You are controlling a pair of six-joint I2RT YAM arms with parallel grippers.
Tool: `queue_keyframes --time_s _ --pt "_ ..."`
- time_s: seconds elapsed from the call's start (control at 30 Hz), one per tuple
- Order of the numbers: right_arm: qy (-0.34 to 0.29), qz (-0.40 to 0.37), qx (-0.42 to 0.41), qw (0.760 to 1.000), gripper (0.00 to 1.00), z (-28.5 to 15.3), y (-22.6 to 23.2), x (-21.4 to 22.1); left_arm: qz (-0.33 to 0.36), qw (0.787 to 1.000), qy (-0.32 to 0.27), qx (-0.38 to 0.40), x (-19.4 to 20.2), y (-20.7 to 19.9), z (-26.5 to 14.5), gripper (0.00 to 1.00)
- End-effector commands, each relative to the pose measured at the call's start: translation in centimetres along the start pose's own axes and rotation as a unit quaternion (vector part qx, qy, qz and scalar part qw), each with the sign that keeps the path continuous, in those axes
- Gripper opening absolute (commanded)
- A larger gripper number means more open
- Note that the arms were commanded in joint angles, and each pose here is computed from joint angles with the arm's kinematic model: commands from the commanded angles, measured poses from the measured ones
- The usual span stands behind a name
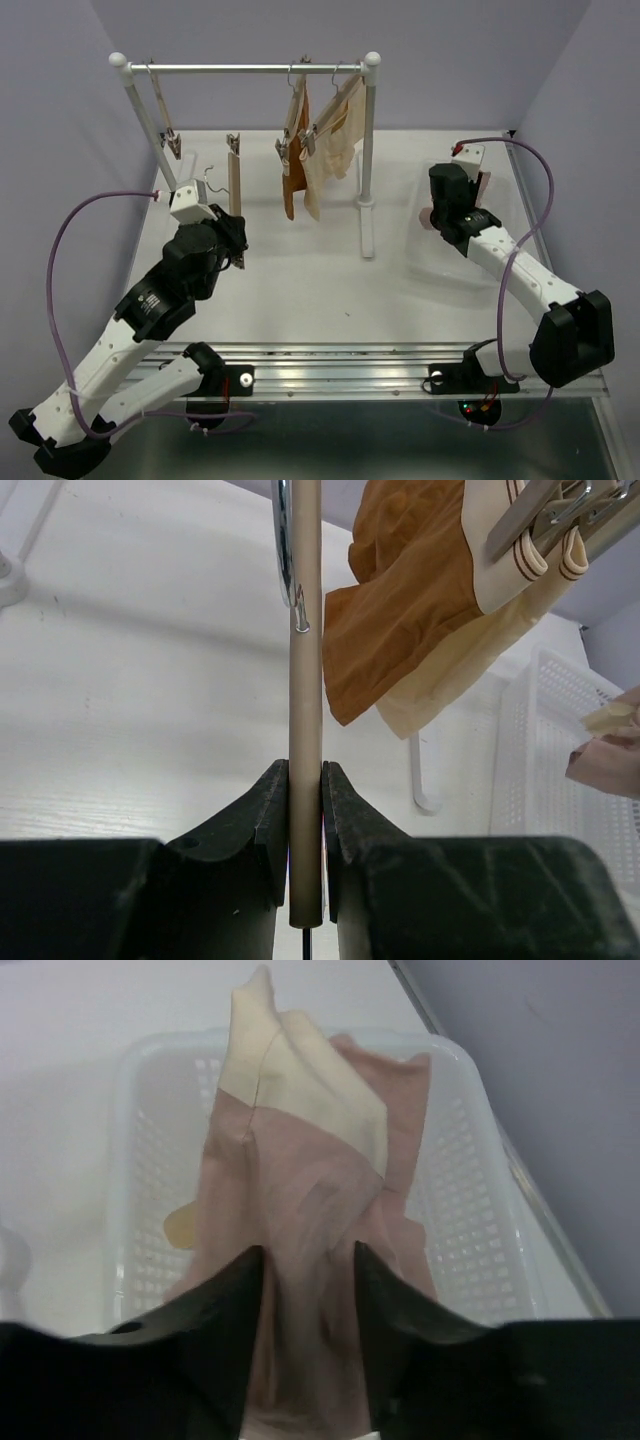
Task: Remove the underwear clipped to the hanger
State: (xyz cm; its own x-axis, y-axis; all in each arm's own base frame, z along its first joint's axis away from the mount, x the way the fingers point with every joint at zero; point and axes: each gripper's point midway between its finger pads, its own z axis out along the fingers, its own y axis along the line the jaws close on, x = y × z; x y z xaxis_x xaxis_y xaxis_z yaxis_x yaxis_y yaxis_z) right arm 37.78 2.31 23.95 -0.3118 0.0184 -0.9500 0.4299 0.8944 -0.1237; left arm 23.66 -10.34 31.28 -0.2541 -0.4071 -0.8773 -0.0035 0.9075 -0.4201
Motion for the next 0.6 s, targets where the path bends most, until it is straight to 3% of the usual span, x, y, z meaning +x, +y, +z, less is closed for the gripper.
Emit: queue_keyframes --time_s 0.0,0.03,0.07,0.17,0.37,0.4,0.57 --pt "0.042 -0.003 0.022 0.999 0.54 1.3 -0.4 2.4 0.016 0.999 -0.032 0.013 -2.3 -1.8 1.0 0.00" --pt "0.054 -0.009 0.026 0.998 0.70 1.4 -0.2 2.9 0.019 0.999 -0.032 0.011 -2.5 -1.9 1.2 0.00" --pt "0.055 -0.008 0.030 0.998 0.99 1.5 -0.3 3.0 0.026 0.999 -0.029 0.004 -2.4 -1.8 1.6 0.00" --pt "0.049 0.004 0.030 0.998 1.00 1.1 -0.6 2.4 0.044 0.998 -0.034 -0.008 -3.1 -1.6 2.5 0.00" --pt "0.029 0.045 -0.052 0.997 1.00 -0.9 0.6 0.5 0.095 0.993 -0.058 -0.023 -7.5 -0.6 4.9 0.00" --pt "0.025 0.048 -0.058 0.997 1.00 -1.0 0.7 0.2 0.100 0.993 -0.060 0.004 -8.1 -1.5 5.4 0.00" --pt "0.008 0.057 -0.059 0.997 1.00 -1.5 0.1 -0.8 0.141 0.988 -0.057 -0.006 -9.6 -1.5 8.0 0.00"
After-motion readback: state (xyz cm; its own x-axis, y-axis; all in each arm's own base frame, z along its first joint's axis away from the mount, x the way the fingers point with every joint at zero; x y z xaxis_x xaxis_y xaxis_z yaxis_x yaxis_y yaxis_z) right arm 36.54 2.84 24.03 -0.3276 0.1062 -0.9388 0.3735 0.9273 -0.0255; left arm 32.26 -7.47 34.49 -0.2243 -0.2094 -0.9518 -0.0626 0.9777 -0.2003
